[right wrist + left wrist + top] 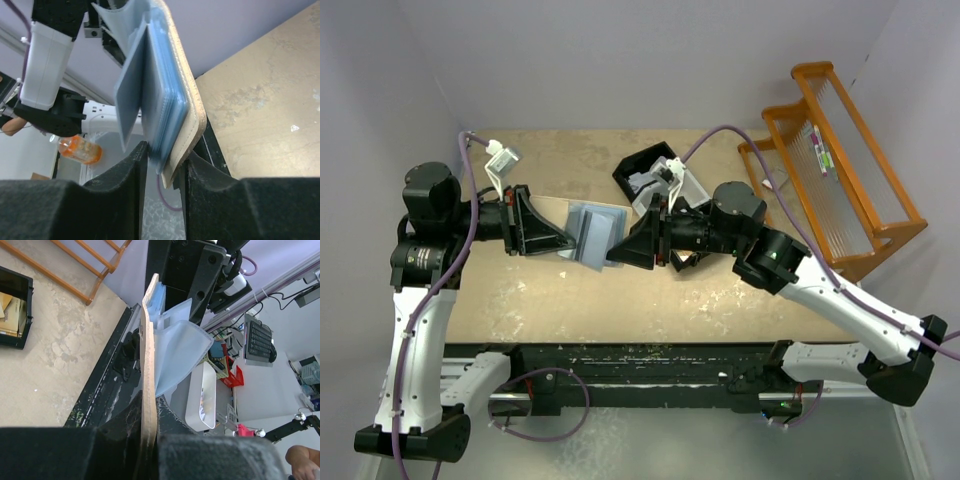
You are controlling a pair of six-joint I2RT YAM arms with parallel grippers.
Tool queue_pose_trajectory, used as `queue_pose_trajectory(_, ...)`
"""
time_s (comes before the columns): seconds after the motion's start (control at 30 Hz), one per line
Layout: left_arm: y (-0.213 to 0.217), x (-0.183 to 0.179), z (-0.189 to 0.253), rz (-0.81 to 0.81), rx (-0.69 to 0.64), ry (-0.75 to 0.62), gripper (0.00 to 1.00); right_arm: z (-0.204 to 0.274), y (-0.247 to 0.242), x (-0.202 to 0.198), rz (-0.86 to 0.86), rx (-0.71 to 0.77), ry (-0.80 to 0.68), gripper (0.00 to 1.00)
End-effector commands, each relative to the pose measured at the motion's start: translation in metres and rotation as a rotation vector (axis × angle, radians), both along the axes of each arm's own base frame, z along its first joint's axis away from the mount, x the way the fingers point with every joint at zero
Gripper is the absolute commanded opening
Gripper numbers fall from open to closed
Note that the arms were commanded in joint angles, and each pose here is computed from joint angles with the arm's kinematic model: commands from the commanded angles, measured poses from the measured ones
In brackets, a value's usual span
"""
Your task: Take the credit cards out of the card holder
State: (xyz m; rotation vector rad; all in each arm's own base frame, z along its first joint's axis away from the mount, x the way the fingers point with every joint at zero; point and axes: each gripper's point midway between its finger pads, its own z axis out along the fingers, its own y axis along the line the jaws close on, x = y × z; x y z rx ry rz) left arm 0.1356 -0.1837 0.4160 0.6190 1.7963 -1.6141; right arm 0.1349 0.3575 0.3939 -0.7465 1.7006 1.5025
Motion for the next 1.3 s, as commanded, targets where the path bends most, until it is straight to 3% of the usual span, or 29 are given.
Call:
queue_pose_trajectory(0.0,0.001,-0.01,0.018,-0.024,-0.013,-0.08,0.0,0.015,0.001,0.012,-0.067,0.02,0.011,0.37)
queue_pose_trajectory(0.13,0.001,-0.01,0.015,-0.019,-0.011,-0.081,0.0,0.012,0.01,0.013,-0.043,0.019,0.045,0.55)
queue_pose_trajectory(0.3,0.001,-0.011,0.015,-0.023,-0.011,-0.091,0.0,0.01,0.015,0.015,-0.042,0.035,0.079,0.58)
queue_pose_trajectory(0.4,0.001,-0.01,0.014,-0.021,-0.008,-0.094,0.0,0.013,0.015,0.017,-0.06,0.057,0.103,0.54)
queue_pose_trajectory(0.43,0.001,-0.009,0.013,-0.017,-0.006,-0.095,0.0,0.017,0.016,0.017,-0.058,0.076,0.106,0.47)
queue_pose_trajectory(0.5,0.001,-0.007,0.009,-0.009,0.003,-0.102,0.0,0.02,0.016,0.016,-0.059,0.088,0.108,0.26)
queue_pose_trajectory(0.57,0.002,-0.001,0.003,0.015,0.026,-0.127,0.2,0.027,0.013,0.022,-0.096,0.096,0.109,0.03)
queue_pose_trajectory(0.63,0.006,0.008,-0.005,0.074,0.083,-0.168,0.53,0.027,0.006,0.039,-0.204,0.055,0.066,0.0)
queue_pose_trajectory(0.67,0.009,0.013,-0.009,0.114,0.122,-0.186,0.63,0.023,0.002,0.043,-0.235,0.02,0.075,0.0)
queue_pose_trajectory(0.87,0.033,0.04,-0.02,0.338,0.304,-0.403,0.95,-0.012,-0.029,0.077,-0.478,-0.254,0.035,0.0)
queue_pose_trajectory(0.97,0.042,0.048,-0.029,0.404,0.351,-0.443,0.99,-0.033,-0.032,0.084,-0.558,-0.409,-0.002,0.0)
queue_pose_trajectory(1.13,0.055,0.06,-0.048,0.486,0.425,-0.477,0.99,-0.073,-0.046,0.094,-0.755,-0.802,-0.1,0.0)
queue_pose_trajectory(1.27,0.06,0.063,-0.059,0.493,0.464,-0.473,0.99,-0.089,-0.055,0.102,-0.852,-0.97,-0.174,0.0)
